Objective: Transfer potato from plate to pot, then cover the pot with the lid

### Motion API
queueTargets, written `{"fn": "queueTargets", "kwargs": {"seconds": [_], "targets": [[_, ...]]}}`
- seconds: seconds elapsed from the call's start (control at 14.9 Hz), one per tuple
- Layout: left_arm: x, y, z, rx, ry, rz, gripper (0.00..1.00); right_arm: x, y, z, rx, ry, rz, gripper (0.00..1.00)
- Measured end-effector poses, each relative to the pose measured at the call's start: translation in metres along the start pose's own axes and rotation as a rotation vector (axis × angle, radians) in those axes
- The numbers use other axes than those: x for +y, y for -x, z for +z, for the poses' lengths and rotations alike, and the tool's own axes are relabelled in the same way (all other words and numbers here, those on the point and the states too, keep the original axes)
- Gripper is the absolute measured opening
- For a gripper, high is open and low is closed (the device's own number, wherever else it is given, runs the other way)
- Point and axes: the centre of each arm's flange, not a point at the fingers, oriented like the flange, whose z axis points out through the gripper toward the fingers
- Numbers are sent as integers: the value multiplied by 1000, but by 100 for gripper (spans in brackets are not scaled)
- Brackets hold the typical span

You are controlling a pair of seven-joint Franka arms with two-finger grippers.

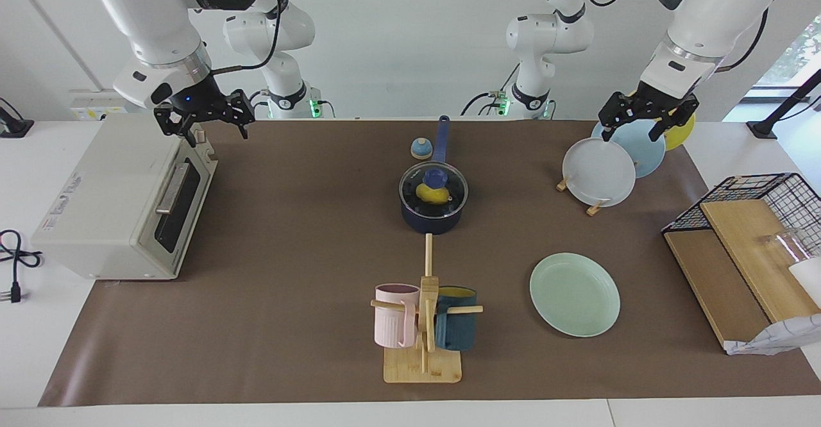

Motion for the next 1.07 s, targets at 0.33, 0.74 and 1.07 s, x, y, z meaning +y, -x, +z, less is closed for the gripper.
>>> {"fn": "queueTargets", "kwargs": {"seconds": [0.33, 0.74, 1.07], "targets": [[0, 0, 0, 0, 0, 0, 100, 12, 1, 0, 3, -1, 22, 100], [0, 0, 0, 0, 0, 0, 100, 11, 3, 0, -7, -2, 22, 100], [0, 0, 0, 0, 0, 0, 100, 12, 4, -1, -7, -2, 24, 100]]}}
